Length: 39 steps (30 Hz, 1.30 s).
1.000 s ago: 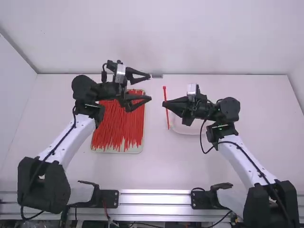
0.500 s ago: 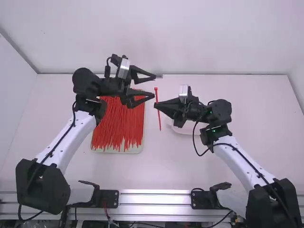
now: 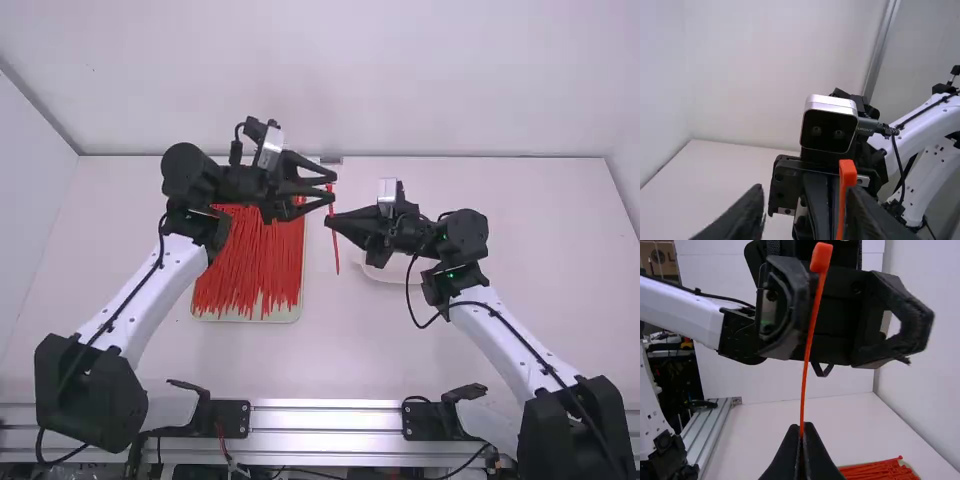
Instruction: Fasten the cable tie
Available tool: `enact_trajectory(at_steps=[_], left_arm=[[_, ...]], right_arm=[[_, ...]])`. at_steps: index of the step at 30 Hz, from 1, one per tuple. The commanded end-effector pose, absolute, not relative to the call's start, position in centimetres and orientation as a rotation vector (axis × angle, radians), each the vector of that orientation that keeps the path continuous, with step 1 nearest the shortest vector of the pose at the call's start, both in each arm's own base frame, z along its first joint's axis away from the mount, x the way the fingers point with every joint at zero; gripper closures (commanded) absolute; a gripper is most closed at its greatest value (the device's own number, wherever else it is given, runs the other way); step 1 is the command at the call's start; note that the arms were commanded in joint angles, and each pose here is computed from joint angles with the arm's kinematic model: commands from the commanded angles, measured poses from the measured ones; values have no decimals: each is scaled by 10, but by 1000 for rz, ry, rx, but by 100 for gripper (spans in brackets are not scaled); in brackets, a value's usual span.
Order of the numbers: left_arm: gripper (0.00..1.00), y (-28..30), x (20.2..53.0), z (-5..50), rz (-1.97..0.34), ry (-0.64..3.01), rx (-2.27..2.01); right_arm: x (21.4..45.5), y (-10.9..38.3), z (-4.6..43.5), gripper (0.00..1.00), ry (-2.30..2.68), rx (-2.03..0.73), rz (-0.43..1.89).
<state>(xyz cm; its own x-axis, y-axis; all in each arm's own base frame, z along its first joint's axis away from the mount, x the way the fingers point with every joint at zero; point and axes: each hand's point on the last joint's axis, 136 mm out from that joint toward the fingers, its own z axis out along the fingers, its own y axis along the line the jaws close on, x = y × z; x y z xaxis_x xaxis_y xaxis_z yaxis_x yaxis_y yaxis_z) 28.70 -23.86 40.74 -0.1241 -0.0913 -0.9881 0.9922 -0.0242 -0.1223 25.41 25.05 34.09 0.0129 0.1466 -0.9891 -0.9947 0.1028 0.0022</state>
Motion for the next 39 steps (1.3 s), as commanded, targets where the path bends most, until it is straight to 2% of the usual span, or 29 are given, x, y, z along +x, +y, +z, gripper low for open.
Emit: enact_trajectory(at_steps=[1, 2, 3, 4, 5, 8, 10, 11, 14, 15, 17, 19, 33, 39], left_arm=[[73, -240, 283, 416, -1344, 1188, 1120], [78, -241, 283, 415, -1347, 1193, 1118], [87, -240, 284, 415, -1344, 1195, 1115], [90, -240, 284, 415, -1345, 1195, 1115], [98, -240, 284, 415, -1345, 1194, 1115], [98, -242, 282, 416, -1349, 1189, 1122], [98, -242, 284, 419, -1354, 1197, 1103], [98, -242, 286, 421, -1350, 1200, 1089], [98, -242, 285, 426, -1350, 1194, 1089], [98, -241, 285, 429, -1350, 1192, 1090], [98, -239, 285, 436, -1346, 1186, 1087], [98, -236, 286, 443, -1347, 1189, 1077], [98, -222, 287, 479, -1392, 1236, 1002], [98, -221, 286, 484, -1402, 1238, 993]], right_arm=[[251, 248, 359, 100, 1093, -1038, 1170], [251, 248, 359, 100, 1093, -1038, 1170], [251, 248, 359, 100, 1093, -1036, 1169], [252, 248, 359, 100, 1094, -1034, 1168], [252, 248, 359, 100, 1096, -1030, 1166], [253, 248, 359, 99, 1097, -1027, 1166], [253, 248, 359, 86, 1102, -1025, 1172], [252, 248, 358, 74, 1106, -1028, 1175], [253, 249, 355, 54, 1124, -1025, 1183], [253, 249, 353, 43, 1127, -1032, 1180], [255, 250, 347, 32, 1139, -1042, 1164], [257, 250, 341, 25, 1159, -1049, 1158], [256, 253, 318, 23, 1197, -1114, 1153], [251, 254, 315, 36, 1199, -1136, 1182]])
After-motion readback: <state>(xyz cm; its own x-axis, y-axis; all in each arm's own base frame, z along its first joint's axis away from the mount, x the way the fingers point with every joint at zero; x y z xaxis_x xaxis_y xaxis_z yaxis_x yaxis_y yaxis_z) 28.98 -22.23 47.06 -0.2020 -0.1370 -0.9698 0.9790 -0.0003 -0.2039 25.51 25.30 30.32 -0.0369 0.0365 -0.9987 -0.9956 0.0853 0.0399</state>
